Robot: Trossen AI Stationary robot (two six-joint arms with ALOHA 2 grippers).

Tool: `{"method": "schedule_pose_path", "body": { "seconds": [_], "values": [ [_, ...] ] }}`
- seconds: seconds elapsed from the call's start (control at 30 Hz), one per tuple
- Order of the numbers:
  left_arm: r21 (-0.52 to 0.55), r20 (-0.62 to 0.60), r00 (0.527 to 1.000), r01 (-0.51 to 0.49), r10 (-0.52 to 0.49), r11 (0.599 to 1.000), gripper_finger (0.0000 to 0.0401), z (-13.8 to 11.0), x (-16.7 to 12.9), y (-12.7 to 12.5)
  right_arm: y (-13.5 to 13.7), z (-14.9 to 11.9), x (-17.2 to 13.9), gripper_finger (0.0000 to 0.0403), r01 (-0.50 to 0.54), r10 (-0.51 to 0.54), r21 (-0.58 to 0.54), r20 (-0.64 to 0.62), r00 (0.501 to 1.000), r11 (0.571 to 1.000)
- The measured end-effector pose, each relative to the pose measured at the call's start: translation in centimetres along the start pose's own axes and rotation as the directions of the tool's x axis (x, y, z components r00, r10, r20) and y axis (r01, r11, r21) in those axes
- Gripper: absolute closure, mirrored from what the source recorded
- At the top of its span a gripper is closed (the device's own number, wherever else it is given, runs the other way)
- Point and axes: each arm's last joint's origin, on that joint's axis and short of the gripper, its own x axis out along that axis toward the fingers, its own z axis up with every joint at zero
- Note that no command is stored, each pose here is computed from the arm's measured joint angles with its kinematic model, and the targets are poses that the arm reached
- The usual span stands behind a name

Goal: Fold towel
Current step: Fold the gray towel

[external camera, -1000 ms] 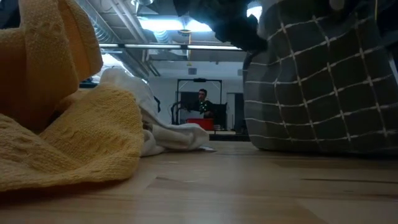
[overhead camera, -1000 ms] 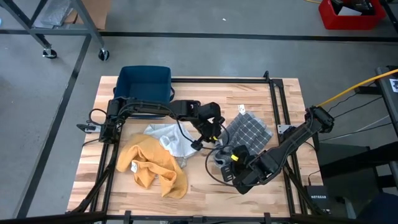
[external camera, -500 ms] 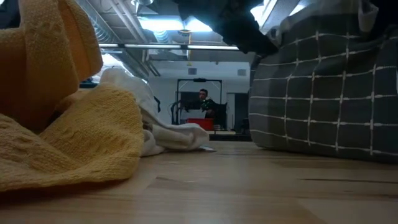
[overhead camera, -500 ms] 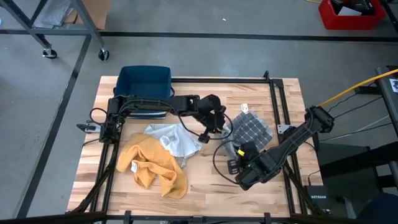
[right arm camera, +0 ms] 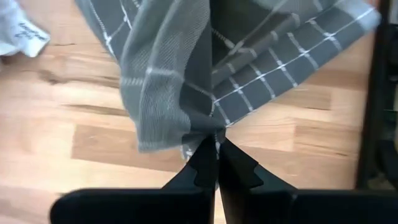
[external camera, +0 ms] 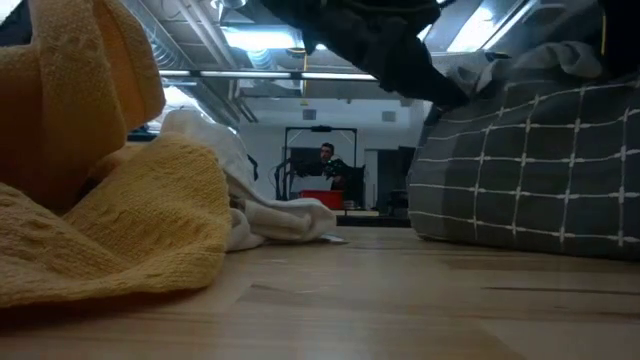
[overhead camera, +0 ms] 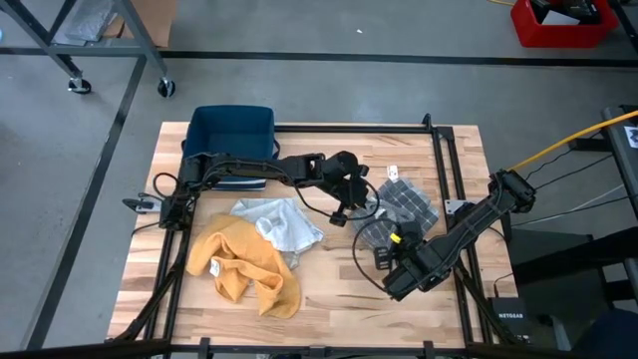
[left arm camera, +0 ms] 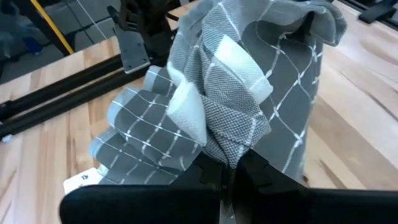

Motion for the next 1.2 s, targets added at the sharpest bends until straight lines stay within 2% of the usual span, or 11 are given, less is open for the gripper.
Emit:
{"method": "schedule_pose_path", "body": {
  "seconds": [0.17,0.33,0.7,1.0,1.2],
  "values": [
    [0.005,0.045,0.998,-0.035,0.034,0.999,0.0401,-0.4,0.7,0.9,-0.6,0.3,0.0,0.0394,0.08,-0.08,-0.011,0.0,0.997,0.997],
    [0.018,0.06,0.996,-0.063,0.062,0.998,0.0401,-0.9,1.1,1.4,-0.8,0.3,0.4,0.0394,0.094,-0.093,-0.002,0.019,0.995,0.996],
    [0.111,0.063,0.995,-0.078,0.072,0.991,0.0401,-1.6,2.3,1.4,-1.7,0.1,2.7,0.0394,0.193,-0.193,0.013,0.043,0.98,0.981],
    [0.144,0.118,0.982,-0.164,0.147,0.976,0.0401,-2.3,3.8,2.1,-2.8,0.0,4.7,0.0394,0.281,-0.28,-0.003,0.076,0.957,0.96],
    [0.215,0.112,0.979,-0.191,0.17,0.958,0.0401,-2.7,4.3,2.2,-3.8,0.1,6.5,0.0394,0.344,-0.34,-0.01,0.123,0.932,0.939]
  ]
}}
